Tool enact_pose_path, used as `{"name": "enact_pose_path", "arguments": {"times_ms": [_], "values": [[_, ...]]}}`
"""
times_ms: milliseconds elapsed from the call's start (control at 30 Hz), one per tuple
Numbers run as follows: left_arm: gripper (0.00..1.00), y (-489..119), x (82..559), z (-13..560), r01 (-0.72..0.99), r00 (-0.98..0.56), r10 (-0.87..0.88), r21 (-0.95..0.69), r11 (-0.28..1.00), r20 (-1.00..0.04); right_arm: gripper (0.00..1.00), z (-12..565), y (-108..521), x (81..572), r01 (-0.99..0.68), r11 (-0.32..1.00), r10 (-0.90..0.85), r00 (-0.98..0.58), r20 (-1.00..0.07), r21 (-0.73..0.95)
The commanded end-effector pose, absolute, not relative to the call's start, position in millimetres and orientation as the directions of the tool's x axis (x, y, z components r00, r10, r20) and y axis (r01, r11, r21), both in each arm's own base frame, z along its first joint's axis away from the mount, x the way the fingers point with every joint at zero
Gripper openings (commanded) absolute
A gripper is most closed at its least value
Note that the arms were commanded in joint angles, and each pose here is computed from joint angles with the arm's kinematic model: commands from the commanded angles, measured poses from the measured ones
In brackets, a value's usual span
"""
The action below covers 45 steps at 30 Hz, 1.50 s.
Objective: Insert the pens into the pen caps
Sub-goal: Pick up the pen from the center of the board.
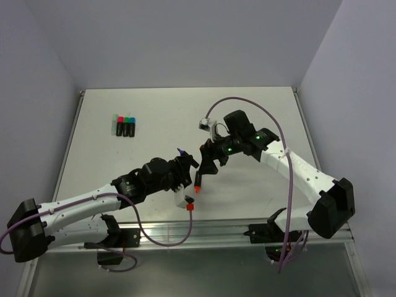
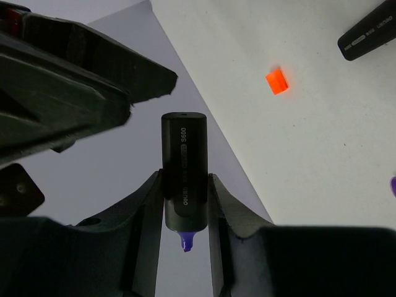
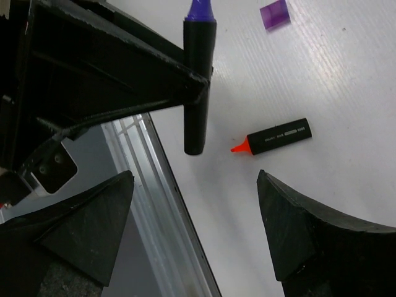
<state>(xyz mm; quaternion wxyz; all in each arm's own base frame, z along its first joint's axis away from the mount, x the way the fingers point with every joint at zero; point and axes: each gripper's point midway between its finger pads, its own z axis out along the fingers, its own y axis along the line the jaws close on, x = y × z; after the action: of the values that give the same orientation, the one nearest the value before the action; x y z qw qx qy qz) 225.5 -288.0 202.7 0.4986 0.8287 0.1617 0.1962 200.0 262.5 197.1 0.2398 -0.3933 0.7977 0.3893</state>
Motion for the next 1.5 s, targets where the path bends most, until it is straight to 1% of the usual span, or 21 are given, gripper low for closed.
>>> {"name": "enact_pose_path", "arguments": {"times_ms": [0,167,367,467,500,600,633,733,767,800,833,933,1100,1167,1233,1267,1300,1333,1400,1433,1467], "values": [[0.0,-297,228,230,0.034,0.873,0.455,0.911,-0.411,0.173,0.88,215,279,215,-0.832,0.399,-0.408,-0.537,-0.738,0.385],[0.0,-301,227,236,0.022,0.879,0.445,0.92,-0.391,0.168,0.79,207,287,227,-0.822,0.431,-0.413,-0.547,-0.728,0.373],[0.0,-309,224,246,0.01,0.894,0.419,0.928,-0.372,0.158,0.72,206,300,237,-0.823,0.417,-0.414,-0.55,-0.725,0.386],[0.0,-311,222,243,0.009,0.903,0.4,0.922,-0.386,0.159,0.65,209,307,240,-0.828,0.404,-0.417,-0.545,-0.727,0.389],[0.0,-312,221,242,0.008,0.906,0.392,0.921,-0.39,0.158,0.6,210,309,239,-0.83,0.4,-0.418,-0.543,-0.728,0.389],[0.0,-313,218,238,-0.01,0.909,0.377,0.917,-0.399,0.175,0.5,211,311,239,-0.835,0.393,-0.423,-0.535,-0.731,0.384],[0.0,-314,218,238,-0.015,0.91,0.374,0.917,-0.399,0.178,0.42,210,312,237,-0.837,0.387,-0.427,-0.534,-0.729,0.386],[0.0,-315,218,238,0.0,0.914,0.372,0.919,-0.395,0.16,0.34,206,312,234,-0.838,0.383,-0.436,-0.535,-0.724,0.388],[0.0,-316,218,236,0.005,0.916,0.369,0.916,-0.401,0.157,0.34,207,312,233,-0.838,0.383,-0.435,-0.535,-0.724,0.389],[0.0,-317,218,237,0.005,0.916,0.369,0.916,-0.401,0.157,0.37,207,313,233,-0.837,0.382,-0.436,-0.537,-0.723,0.391],[0.0,-317,218,237,0.003,0.916,0.369,0.917,-0.398,0.157,0.38,209,313,233,-0.838,0.382,-0.433,-0.535,-0.725,0.39],[0.0,-318,220,237,0.006,0.914,0.376,0.919,-0.395,0.155,0.35,216,313,238,-0.838,0.395,-0.42,-0.529,-0.738,0.376],[0.0,-320,224,240,0.08,0.903,0.42,0.929,-0.361,0.085,0.32,228,316,241,-0.836,0.402,-0.382,-0.524,-0.761,0.374],[0.0,-322,226,243,0.101,0.899,0.434,0.936,-0.338,0.059,0.25,233,317,243,-0.843,0.399,-0.366,-0.508,-0.78,0.362],[0.01,-321,227,245,0.111,0.894,0.444,0.937,-0.333,0.052,0.02,235,317,244,-0.846,0.4,-0.359,-0.499,-0.788,0.354],[0.01,-322,228,245,0.115,0.892,0.451,0.938,-0.326,0.047,0.0,237,316,244,-0.847,0.398,-0.356,-0.496,-0.792,0.351],[0.04,-321,230,246,0.117,0.886,0.461,0.94,-0.319,0.046,0.0,235,315,243,-0.846,0.4,-0.357,-0.498,-0.79,0.352],[0.13,-319,232,243,0.126,0.881,0.472,0.939,-0.322,0.044,0.0,238,315,240,-0.85,0.393,-0.353,-0.492,-0.796,0.351],[0.29,-322,236,251,0.132,0.867,0.497,0.955,-0.264,0.017,0.0,235,313,238,-0.851,0.39,-0.352,-0.491,-0.797,0.352],[0.41,-324,238,253,0.141,0.864,0.503,0.96,-0.242,0.0,0.0,237,311,237,-0.854,0.39,-0.35,-0.484,-0.802,0.345],[0.44,-321,245,260,0.169,0.837,0.547,0.966,-0.198,-0.034,0.0,236,310,237,-0.854,0.394,-0.352,-0.481,-0.803,0.339]]}}
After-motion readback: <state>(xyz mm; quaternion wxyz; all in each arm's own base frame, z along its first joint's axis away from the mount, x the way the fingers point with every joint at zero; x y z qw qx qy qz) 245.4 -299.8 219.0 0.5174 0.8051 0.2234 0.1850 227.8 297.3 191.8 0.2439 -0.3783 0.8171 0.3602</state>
